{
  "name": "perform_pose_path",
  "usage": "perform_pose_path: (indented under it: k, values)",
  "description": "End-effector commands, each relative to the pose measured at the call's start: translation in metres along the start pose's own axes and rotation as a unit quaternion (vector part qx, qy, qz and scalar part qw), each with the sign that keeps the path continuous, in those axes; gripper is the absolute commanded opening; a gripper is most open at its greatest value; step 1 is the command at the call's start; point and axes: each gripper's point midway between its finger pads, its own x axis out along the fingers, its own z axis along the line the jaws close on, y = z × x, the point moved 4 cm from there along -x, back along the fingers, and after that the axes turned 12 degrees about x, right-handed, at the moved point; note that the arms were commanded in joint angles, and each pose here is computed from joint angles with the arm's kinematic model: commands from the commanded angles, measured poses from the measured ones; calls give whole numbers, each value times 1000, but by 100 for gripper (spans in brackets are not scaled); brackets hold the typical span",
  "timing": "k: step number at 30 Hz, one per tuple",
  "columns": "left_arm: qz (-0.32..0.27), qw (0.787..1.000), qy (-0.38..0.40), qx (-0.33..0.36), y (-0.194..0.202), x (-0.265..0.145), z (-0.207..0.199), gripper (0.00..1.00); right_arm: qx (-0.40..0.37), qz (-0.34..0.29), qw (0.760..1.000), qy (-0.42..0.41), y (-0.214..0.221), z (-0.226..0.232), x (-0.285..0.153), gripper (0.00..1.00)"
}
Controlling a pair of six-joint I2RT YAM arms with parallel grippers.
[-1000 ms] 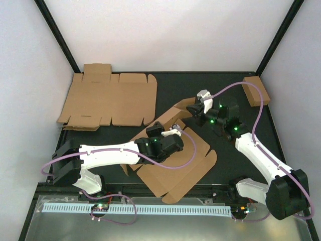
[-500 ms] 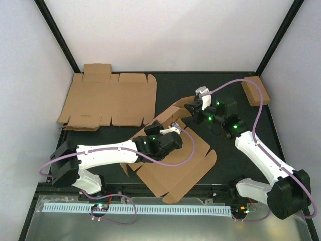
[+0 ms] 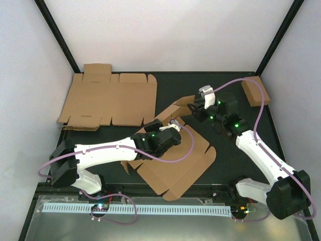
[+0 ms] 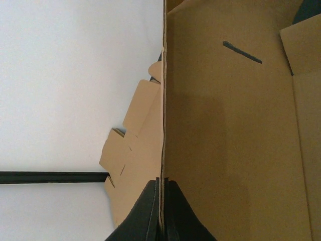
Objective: Fold the paper box
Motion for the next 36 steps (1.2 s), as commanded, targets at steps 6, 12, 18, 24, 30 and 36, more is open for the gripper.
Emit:
perform_pose_path:
  k: [6, 12, 18, 24, 30, 36]
  values:
    - [-13, 1000, 6, -25, -3, -3, 8, 2, -43, 10, 999, -21, 2, -59, 7, 55]
    - [-17, 999, 10, -26, -1, -1, 3, 2, -96, 18, 989, -112, 18, -69, 23, 80]
    - [-19, 1000, 10, -21, 0, 1, -2, 2, -94, 11, 985, -143, 13, -94, 35, 100]
    - [-17, 1000, 4, -15, -1, 4, -5, 2, -89, 46, 979, -178, 4, -106, 58, 97]
    - [-10, 1000, 2, -11, 1, 7, -8, 2, -84, 71, 971, -213, 0, -108, 70, 91]
    - [-13, 1000, 5, -17, 2, 8, -5, 1, -93, 100, 958, -253, 3, -99, 75, 69]
